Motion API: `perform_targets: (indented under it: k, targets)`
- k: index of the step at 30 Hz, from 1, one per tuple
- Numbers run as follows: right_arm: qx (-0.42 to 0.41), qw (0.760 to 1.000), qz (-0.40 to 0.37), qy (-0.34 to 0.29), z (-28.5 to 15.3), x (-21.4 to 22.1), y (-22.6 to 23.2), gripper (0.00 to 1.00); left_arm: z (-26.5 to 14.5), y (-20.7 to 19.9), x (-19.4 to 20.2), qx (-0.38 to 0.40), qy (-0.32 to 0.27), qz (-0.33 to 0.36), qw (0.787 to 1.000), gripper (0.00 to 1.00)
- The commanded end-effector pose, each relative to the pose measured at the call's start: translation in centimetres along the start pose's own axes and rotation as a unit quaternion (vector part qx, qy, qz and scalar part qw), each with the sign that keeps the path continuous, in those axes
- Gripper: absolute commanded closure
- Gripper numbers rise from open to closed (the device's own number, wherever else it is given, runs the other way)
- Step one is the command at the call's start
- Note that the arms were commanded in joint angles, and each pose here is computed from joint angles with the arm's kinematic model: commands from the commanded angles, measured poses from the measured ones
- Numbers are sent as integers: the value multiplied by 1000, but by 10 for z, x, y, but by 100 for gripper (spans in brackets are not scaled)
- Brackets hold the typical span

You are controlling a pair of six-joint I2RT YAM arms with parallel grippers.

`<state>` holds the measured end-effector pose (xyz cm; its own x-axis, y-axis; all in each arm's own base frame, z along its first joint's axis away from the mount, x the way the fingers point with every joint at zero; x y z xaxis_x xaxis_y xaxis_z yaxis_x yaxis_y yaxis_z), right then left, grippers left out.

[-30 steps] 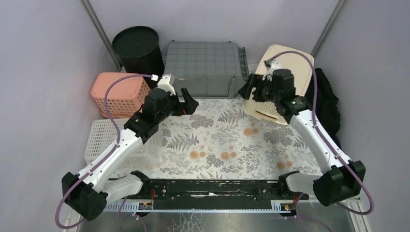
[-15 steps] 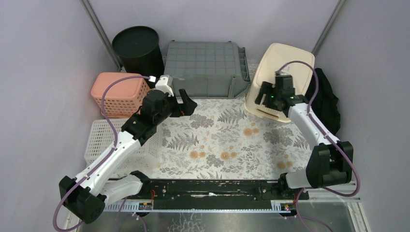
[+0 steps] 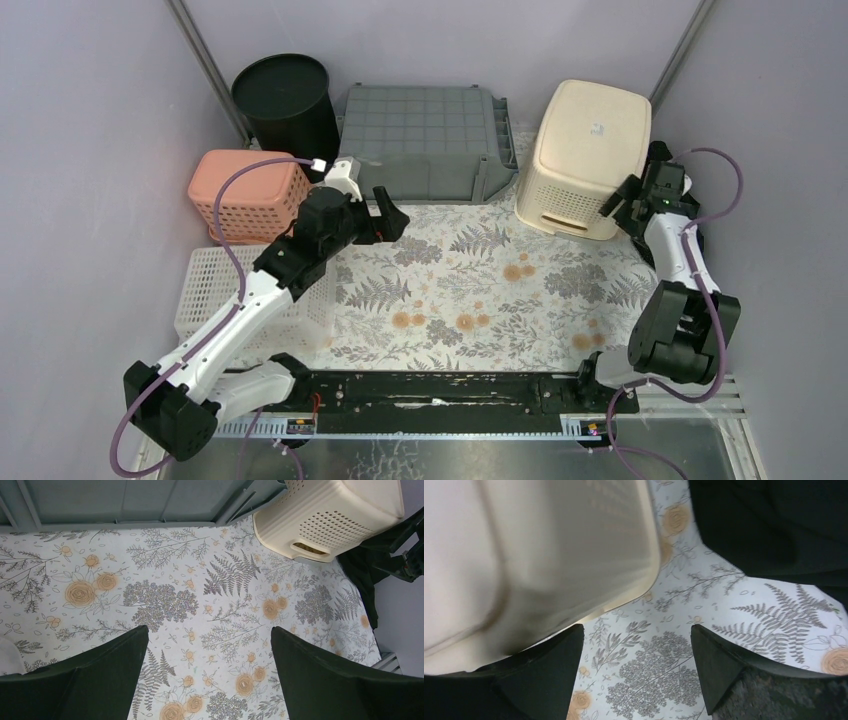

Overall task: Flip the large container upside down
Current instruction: Move the container to the center of the board.

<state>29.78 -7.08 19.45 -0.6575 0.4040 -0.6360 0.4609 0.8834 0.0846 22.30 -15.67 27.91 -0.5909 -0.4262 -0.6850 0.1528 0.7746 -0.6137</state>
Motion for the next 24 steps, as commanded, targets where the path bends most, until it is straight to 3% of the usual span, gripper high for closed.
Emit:
perform_targets:
  k: [1, 8, 12, 14, 16, 24]
  targets:
    - [-8, 999, 19, -36, -15, -31, -1, 17, 0, -1, 1, 7, -1, 3, 1000, 0]
    - [-89, 988, -12, -126, -91, -21, 37, 20, 1, 0, 3, 5, 1, 3, 1000, 0]
    - [-211, 963, -41, -160, -116, -16, 72, 20, 1, -1, 1, 7, -2, 2, 1000, 0]
    - [-289, 942, -60, -157, -118, -19, 93, 20, 2, -2, 1, 8, -2, 1, 1000, 0]
    - [-317, 933, -79, -153, -113, -24, 112, 21, 3, -3, 1, 9, -1, 0, 1000, 0]
    - [-362, 905, -157, -161, -93, -44, 194, 21, 1, -3, 0, 6, -3, 1, 1000, 0]
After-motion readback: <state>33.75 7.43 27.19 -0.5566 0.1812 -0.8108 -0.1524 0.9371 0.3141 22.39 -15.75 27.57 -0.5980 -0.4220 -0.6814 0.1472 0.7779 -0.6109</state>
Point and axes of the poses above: each gripper's point midway between its finger pads, its own z axis out along the fingers, its own y axis along the line the jaws close on, x = y × z, the point moved 9 cm from there along -z, back along the fingers, and after that the axes turned 12 degrees about -z, right-handed, at the moved point
